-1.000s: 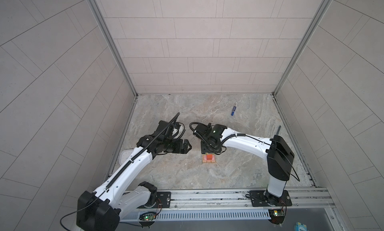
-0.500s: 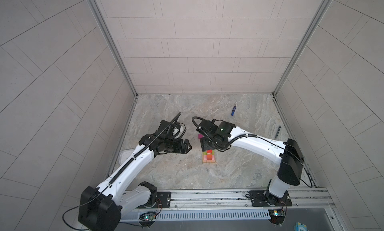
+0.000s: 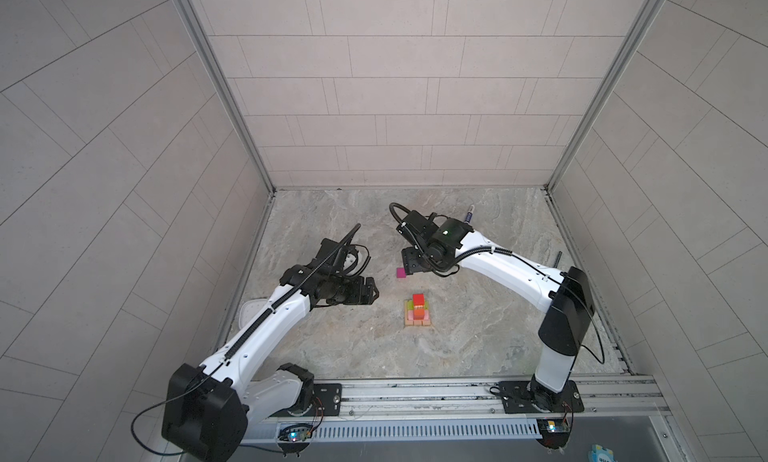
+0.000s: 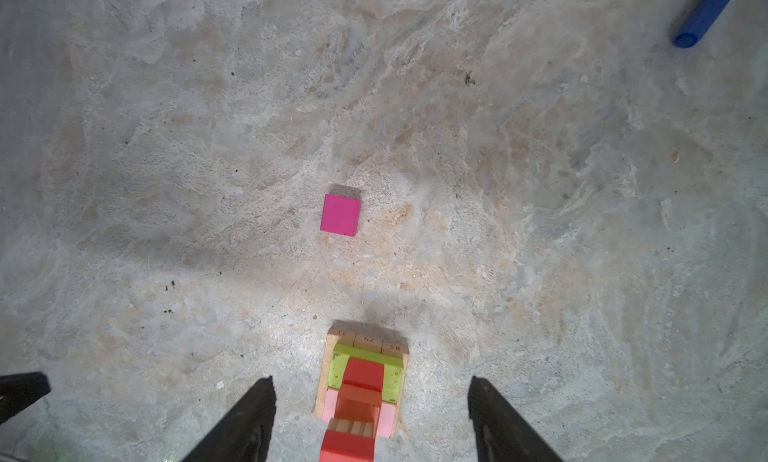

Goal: Build the wood block tower
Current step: 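Open the right gripper and move it to the magenta cube, then close the right gripper on the magenta cube and lift it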

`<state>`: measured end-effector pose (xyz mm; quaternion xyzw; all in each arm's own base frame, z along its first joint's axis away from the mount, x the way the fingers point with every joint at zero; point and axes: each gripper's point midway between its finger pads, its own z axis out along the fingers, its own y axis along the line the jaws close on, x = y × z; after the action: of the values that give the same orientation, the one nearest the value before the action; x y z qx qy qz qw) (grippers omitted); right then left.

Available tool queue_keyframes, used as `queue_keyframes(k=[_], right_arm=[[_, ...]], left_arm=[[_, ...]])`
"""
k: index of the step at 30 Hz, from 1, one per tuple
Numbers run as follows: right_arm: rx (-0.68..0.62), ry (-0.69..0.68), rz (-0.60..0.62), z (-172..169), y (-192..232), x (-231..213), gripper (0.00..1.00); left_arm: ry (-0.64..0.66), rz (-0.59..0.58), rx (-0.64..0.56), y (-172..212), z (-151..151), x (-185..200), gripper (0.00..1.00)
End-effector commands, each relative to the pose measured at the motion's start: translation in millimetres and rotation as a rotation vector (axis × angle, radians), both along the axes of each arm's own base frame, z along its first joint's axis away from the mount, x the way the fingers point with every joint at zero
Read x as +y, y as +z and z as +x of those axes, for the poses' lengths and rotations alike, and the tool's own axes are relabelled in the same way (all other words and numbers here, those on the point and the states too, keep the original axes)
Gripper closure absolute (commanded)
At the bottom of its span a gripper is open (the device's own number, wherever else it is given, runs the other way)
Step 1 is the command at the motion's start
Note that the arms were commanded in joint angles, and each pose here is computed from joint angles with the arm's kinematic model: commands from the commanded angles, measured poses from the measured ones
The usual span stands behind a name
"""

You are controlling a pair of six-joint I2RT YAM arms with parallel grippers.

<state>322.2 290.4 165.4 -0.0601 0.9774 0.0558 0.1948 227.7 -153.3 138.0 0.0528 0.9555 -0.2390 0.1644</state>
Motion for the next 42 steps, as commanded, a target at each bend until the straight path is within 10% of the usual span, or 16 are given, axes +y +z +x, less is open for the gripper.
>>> queue_keyframes(k=[1, 42], right_arm=[[0.04, -0.015, -0.03, 4.5, -14.5, 3.5, 0.25], [0.198, -0.143, -0.078, 51.6, -133.7, 37.3, 0.5]], left_arm=[[0.026, 0.001, -0.043, 11.9, 0.9, 5.7, 0.12], [0.022, -0.064, -0.089, 21.0, -1.6, 0.3, 0.12]])
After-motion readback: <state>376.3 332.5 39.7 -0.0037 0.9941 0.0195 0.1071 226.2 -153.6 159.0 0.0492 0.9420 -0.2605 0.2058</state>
